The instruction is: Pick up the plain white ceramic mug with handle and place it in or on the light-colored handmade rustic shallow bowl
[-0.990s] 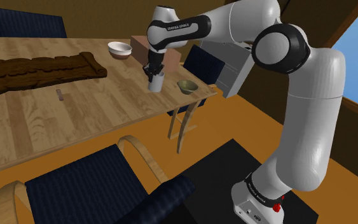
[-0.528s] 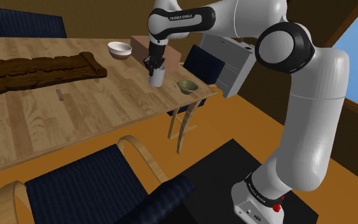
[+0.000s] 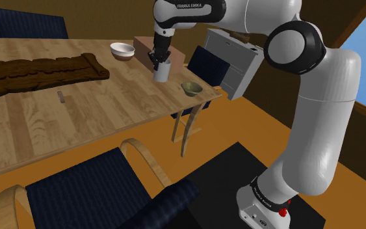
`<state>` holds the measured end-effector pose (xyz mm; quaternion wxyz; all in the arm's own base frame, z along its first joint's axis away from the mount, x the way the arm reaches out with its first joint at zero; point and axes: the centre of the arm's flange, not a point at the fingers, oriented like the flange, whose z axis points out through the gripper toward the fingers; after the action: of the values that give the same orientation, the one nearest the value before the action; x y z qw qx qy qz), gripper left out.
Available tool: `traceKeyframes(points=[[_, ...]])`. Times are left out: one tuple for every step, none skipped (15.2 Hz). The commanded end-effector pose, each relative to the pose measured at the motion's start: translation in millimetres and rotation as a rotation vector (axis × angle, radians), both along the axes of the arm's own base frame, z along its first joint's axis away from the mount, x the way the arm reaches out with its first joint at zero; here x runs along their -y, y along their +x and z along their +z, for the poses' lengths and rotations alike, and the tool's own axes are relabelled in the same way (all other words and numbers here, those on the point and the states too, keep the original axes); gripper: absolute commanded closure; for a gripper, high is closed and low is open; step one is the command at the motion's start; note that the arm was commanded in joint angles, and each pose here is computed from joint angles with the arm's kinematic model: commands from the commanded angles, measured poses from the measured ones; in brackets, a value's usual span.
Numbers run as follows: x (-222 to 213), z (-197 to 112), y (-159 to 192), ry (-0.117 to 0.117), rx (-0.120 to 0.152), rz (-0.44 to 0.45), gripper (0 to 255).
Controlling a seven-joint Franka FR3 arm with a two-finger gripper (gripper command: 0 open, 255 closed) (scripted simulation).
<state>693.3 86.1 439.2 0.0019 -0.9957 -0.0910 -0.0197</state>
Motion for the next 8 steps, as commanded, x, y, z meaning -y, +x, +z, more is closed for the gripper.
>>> traceKeyframes(points=[[-0.7, 11.6, -0.6, 0.0, 0.0, 0.0, 255], [-0.7, 16.9, -0.6, 0.0, 0.0, 0.0, 255], [-0.7, 22.1, -0.6, 0.0, 0.0, 0.0, 255], [-0.7, 27.4, -0.6, 0.0, 0.0, 0.0, 255], [-0.7, 32.7, -0.6, 0.0, 0.0, 0.0, 255], [-0.7, 38.0, -0.6, 0.0, 0.0, 0.0, 255], [-0.7, 43.3, -0.6, 0.0, 0.0, 0.0, 255], [-0.7, 48.5, -0.6, 0.0, 0.0, 0.0, 255]])
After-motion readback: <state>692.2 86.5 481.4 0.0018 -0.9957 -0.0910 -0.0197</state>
